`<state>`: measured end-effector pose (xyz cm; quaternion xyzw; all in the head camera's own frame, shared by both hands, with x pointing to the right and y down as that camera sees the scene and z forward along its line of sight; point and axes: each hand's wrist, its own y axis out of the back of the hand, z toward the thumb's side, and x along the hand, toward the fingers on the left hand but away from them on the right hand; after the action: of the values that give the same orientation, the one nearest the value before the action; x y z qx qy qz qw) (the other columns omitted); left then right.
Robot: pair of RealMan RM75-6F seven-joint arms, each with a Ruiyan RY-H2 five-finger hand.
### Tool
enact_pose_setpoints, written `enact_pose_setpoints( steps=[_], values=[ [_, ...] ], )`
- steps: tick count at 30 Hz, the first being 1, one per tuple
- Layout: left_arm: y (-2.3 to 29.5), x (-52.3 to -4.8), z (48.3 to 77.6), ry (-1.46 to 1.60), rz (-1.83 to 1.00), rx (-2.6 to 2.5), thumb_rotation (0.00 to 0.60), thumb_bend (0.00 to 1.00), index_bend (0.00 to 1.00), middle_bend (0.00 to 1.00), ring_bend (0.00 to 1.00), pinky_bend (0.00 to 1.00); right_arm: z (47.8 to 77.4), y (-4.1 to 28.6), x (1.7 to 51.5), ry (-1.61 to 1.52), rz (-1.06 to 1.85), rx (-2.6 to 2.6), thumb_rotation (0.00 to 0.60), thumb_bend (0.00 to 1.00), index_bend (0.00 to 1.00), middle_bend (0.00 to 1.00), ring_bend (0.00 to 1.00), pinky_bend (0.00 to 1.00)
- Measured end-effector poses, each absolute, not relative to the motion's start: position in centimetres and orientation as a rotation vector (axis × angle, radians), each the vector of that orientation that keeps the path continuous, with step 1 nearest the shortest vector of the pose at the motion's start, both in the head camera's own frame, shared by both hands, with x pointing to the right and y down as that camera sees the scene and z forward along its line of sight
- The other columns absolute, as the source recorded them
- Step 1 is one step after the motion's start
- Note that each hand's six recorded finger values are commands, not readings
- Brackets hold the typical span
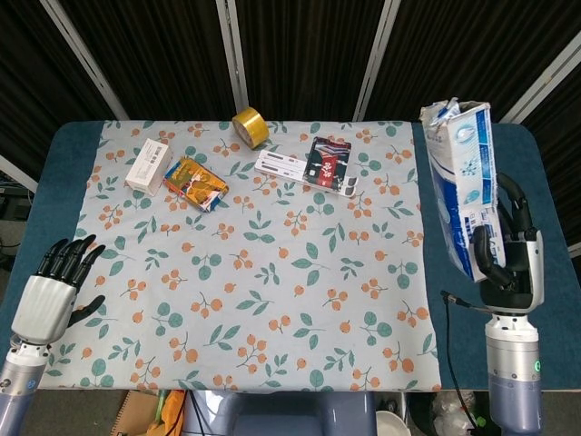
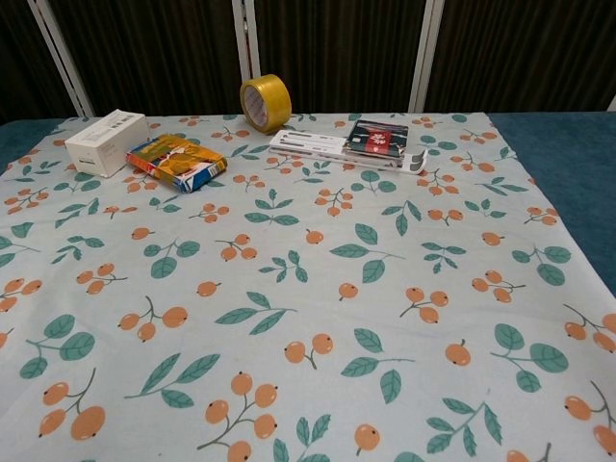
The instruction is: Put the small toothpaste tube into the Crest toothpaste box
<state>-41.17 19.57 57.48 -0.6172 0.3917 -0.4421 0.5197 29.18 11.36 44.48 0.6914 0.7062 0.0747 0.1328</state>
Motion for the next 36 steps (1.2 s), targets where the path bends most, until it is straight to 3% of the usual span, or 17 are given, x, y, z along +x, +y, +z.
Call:
enact_pose_setpoints(
  steps=[13, 24, 26, 31, 36],
  values=[
    [19.5, -41.0, 57.5, 0.934, -1.056, -1.487, 0.6, 0.04, 0.14, 0.08, 0.15, 0.13, 39.0, 10.4, 33.0, 2.21, 0.56, 1.84, 0.6, 0.47, 0.21, 0.46, 0.47, 0.55],
    [19.5, -41.1, 57.5, 0.936, -1.056, -1.484, 0.6, 0.04, 0.14, 0.08, 0.15, 0.13, 38.9, 10.4, 32.4, 2.194, 0.531, 1.894, 0.6, 0.47, 0.05, 0.31, 0.32, 0.42],
    [19.5, -41.1, 57.5, 0.935, -1.054, -1.485, 0.6, 0.04, 0.14, 0.08, 0.15, 0.13, 38.9, 10.5, 32.4, 2.194, 0.525, 1.894, 0.6, 0.47, 0.07, 0.34, 0.36, 0.46],
    [19.5, -41.1, 57.5, 0.936, -1.054, -1.484, 0.6, 0.04, 0.14, 0.08, 0.15, 0.13, 39.3, 10.4, 32.5, 2.204, 0.501, 1.883, 0.6, 0.55, 0.31, 0.58, 0.65, 0.71],
    [19.5, -41.1, 57.5, 0.934, -1.053, -1.485, 0.6, 0.04, 0.15, 0.08, 0.15, 0.13, 39.6, 10.4, 32.3, 2.194, 0.456, 1.895, 0.6, 0.56, 0.34, 0.59, 0.66, 0.73]
  ],
)
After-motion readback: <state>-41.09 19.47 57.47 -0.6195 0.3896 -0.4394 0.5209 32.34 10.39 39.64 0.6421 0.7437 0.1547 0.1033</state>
